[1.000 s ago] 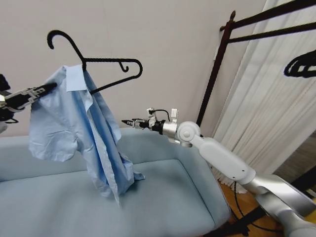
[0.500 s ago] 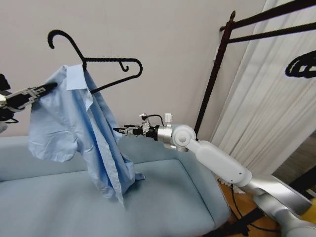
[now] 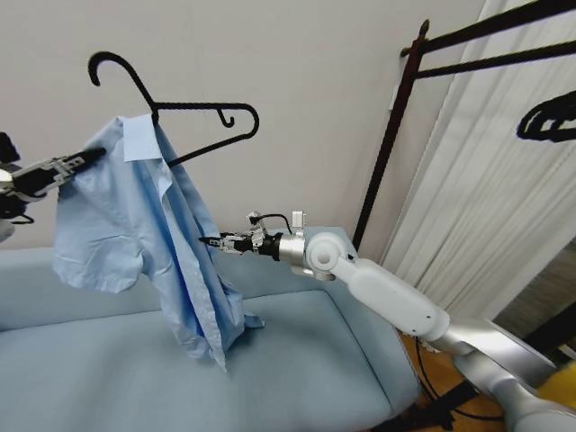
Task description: Pick up the clothes from the sofa and hang them on the clothes hanger.
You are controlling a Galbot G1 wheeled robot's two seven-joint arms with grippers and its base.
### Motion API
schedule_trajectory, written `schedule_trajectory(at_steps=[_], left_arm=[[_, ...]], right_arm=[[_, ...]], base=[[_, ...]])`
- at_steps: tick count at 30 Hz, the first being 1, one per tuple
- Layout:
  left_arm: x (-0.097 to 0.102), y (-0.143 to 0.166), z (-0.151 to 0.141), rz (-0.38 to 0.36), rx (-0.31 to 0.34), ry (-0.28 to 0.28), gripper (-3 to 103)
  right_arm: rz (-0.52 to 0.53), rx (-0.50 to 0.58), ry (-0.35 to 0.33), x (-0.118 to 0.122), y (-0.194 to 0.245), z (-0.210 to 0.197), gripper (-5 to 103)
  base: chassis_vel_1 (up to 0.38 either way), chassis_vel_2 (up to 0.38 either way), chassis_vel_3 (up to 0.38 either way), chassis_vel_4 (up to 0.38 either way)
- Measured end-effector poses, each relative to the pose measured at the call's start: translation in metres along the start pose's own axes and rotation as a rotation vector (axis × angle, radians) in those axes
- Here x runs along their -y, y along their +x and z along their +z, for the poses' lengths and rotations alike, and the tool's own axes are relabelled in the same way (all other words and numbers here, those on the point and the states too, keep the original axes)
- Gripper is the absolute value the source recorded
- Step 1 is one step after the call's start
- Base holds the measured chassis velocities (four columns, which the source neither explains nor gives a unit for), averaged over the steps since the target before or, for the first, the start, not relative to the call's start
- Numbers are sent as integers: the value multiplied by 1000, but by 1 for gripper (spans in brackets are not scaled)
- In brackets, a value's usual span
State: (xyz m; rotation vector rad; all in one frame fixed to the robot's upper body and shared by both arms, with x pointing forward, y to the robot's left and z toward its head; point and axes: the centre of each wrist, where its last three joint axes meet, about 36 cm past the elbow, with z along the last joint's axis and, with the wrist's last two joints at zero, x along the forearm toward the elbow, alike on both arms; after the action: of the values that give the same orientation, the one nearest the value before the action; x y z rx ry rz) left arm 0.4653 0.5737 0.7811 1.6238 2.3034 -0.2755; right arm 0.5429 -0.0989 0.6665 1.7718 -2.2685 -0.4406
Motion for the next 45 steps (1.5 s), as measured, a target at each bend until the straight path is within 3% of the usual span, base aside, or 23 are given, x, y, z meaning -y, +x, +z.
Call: schedule_trajectory(at_steps=[1, 2, 5, 6, 7, 8, 11, 12, 13, 14, 20, 32, 37, 45], left_arm=[[0, 0, 0, -1, 1, 0, 3], [0, 0, 0, -2, 2, -1, 3], [0, 0, -1, -3, 4, -2, 3], [0, 0, -1, -4, 6, -2, 3], [1, 0, -2, -5, 7, -3, 3], [1, 0, -2, -5, 8, -3, 3], [1, 0, -3, -5, 9, -5, 3], [1, 0, -4, -5, 9, -6, 3], [1, 0, -4, -5, 9, -7, 3], [2, 0, -5, -5, 9, -8, 3], [3, -1, -6, -5, 8, -9, 3], [4, -7, 7, -19, 4, 2, 3], [5, -12, 10, -64, -11, -14, 3], [11, -24, 16, -96, -95, -60, 3]], right_arm=[[1, 0, 1, 0, 0, 0, 51], [2, 1, 2, 0, -1, 0, 41], [5, 3, 5, -1, -1, 1, 41], [7, 4, 6, -1, -1, 0, 30], [8, 5, 6, -1, -2, 0, 30], [9, 5, 7, -1, -2, 0, 19], [11, 6, 9, -2, -2, 0, 19], [11, 7, 9, -3, -2, 0, 8], [12, 7, 11, -3, -2, 0, 8], [13, 8, 13, -3, -2, 0, 2], [40, 25, 34, -3, 1, -8, 1], [216, 134, 81, 4, 32, -54, 1], [274, 173, 134, 5, 52, -82, 1], [360, 170, 244, 3, 71, -133, 1]], base=[[0, 0, 0, 0], [0, 0, 0, 0], [0, 0, 0, 0], [0, 0, 0, 0], [0, 0, 0, 0], [0, 0, 0, 0], [0, 0, 0, 0], [0, 0, 0, 0], [0, 0, 0, 0], [0, 0, 0, 0], [0, 0, 0, 0], [0, 0, 0, 0], [0, 0, 0, 0], [0, 0, 0, 0]])
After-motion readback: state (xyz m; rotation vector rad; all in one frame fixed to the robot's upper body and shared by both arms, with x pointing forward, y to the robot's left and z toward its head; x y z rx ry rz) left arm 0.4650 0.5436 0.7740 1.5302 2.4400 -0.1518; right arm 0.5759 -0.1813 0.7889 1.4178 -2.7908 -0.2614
